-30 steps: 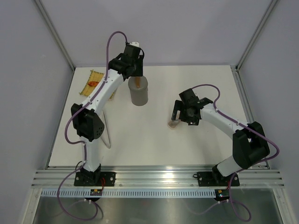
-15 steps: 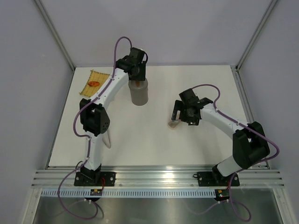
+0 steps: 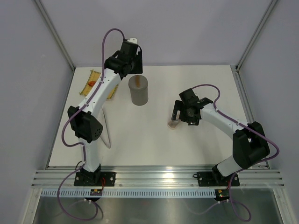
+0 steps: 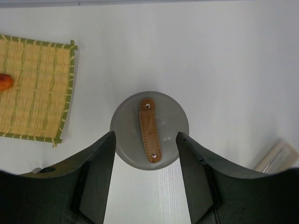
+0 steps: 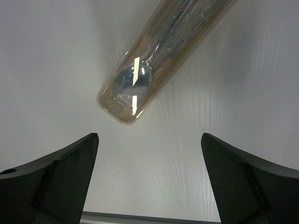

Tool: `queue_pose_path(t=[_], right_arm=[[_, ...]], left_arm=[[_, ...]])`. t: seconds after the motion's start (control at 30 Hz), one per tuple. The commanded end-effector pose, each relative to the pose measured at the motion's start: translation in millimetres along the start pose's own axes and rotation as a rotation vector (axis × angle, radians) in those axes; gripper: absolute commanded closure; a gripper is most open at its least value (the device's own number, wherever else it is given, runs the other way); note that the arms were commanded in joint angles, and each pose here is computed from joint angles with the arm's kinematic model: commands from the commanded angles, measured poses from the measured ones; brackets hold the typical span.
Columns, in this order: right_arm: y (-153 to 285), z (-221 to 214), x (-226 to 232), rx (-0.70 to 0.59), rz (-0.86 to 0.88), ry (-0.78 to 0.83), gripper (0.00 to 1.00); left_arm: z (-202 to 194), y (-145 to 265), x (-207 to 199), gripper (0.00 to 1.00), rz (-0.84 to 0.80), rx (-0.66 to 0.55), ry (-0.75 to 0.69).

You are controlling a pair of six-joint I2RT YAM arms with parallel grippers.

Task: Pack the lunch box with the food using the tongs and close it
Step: Close the box lid on the packing box, then reset both arms

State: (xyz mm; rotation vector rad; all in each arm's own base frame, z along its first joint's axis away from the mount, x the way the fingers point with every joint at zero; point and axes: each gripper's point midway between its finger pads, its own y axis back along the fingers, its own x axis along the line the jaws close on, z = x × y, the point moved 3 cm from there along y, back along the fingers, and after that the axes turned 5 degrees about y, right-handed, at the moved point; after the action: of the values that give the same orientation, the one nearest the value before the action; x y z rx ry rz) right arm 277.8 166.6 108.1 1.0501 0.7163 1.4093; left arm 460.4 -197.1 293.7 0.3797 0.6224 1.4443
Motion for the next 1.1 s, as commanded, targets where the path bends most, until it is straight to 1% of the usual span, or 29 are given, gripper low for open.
queue_pose_path(t=[0.0, 0.07, 0.1, 0.17, 0.2, 0.3, 0.37, 0.43, 0.47, 0.53, 0.57, 0.63, 0.67, 0.7, 0.77, 0.8, 0.87, 0.9, 0.93, 0.97, 1.0, 1.03, 1.07], right_arm=[[6.6, 9.0, 9.2, -0.037, 0.017, 0.001, 0.01], [7.5, 8.1, 8.4, -0.038, 0.016, -0.002, 0.01], [7.8, 7.6, 7.2, -0.037, 0.014, -0.002, 0.01], [8.4, 6.9, 7.2, -0.036, 0.014, 0.003, 0.01], [9.3, 7.7, 7.2, -0.039, 0.012, 0.001, 0.01], [10.1, 8.4, 7.4, -0.042, 0.015, 0.005, 0.01], [10.4, 8.8, 7.7, -0.044, 0.016, 0.005, 0.01], [11.4, 9.8, 8.0, -0.047, 0.016, 0.003, 0.01], [11.8, 10.0, 8.2, -0.048, 0.017, 0.002, 0.01], [13.0, 11.2, 9.0, -0.053, 0.021, -0.002, 0.01], [14.2, 11.8, 8.6, -0.058, 0.019, -0.005, 0.01], [16.2, 12.8, 7.7, -0.066, 0.015, -0.008, 0.01], [20.3, 15.4, 8.0, -0.082, 0.019, -0.011, 0.01], [21.4, 16.0, 5.8, -0.089, 0.007, -0.012, 0.01], [26.2, 18.4, 4.3, -0.108, -0.001, -0.014, 0.01], [28.4, 20.7, 1.3, -0.123, -0.017, -0.019, 0.01], [34.7, 24.4, -1.4, -0.148, -0.033, -0.035, 0.01], [37.5, 26.0, -4.7, -0.156, -0.055, -0.035, 0.01], [40.6, 27.6, -6.4, -0.167, -0.064, -0.039, 0.01], [44.8, 29.3, -8.4, -0.181, -0.073, -0.044, 0.01], [47.2, 30.4, -11.8, -0.194, -0.089, -0.045, 0.0], [48.7, 30.6, -13.5, -0.202, -0.095, -0.045, 0.01], [52.2, 31.9, -16.8, -0.221, -0.108, -0.049, 0.0]], left_arm=[[-54.2, -44.4, 5.9, 0.43, 0.034, 0.158, -0.002], [-78.8, -57.3, 7.2, 0.43, 0.035, 0.227, 0.003], [-97.3, -66.5, 10.4, 0.43, 0.049, 0.273, 0.008], [-107.5, -68.9, 9.7, 0.44, 0.046, 0.307, 0.014], [-107.7, -68.3, 9.9, 0.45, 0.045, 0.313, 0.018], [-81.2, -49.9, 4.0, 0.44, 0.026, 0.248, 0.009], [-49.5, -24.2, -1.4, 0.44, 0.007, 0.158, 0.009], [-30.6, -3.2, -7.4, 0.43, -0.017, 0.101, -0.002], [-14.5, 16.8, -9.7, 0.43, -0.034, 0.047, 0.0], [-4.3, 38.0, -15.1, 0.43, -0.055, 0.002, -0.003], [3.0, 57.9, -16.6, 0.42, -0.071, -0.036, 0.001], [6.8, 75.1, -16.0, 0.42, -0.09, -0.068, 0.007], [0.8, 77.4, -14.8, 0.42, -0.095, -0.07, 0.005], [5.8, 100.6, -15.0, 0.42, -0.119, -0.111, 0.004], [3.7, 118.8, -10.7, 0.41, -0.101, -0.146, -0.011], [-4.5, 137.1, -9.5, 0.4, -0.11, -0.16, -0.031], [-10.9, 153.4, -0.8, 0.38, -0.095, -0.184, -0.031], [-29.3, 151.4, 3.9, 0.36, -0.091, -0.151, -0.032], [-29.0, 173.6, 11.5, 0.34, -0.12, -0.184, -0.011], [-36.7, 179.7, 12.3, 0.32, -0.15, -0.177, -0.008], [-43.9, 186.8, 15.8, 0.27, -0.166, -0.177, -0.002], [-60.6, 195.9, 27.7, 0.25, -0.173, -0.172, 0.002], [-67.6, 200.5, 32.0, 0.23, -0.183, -0.177, 0.015]])
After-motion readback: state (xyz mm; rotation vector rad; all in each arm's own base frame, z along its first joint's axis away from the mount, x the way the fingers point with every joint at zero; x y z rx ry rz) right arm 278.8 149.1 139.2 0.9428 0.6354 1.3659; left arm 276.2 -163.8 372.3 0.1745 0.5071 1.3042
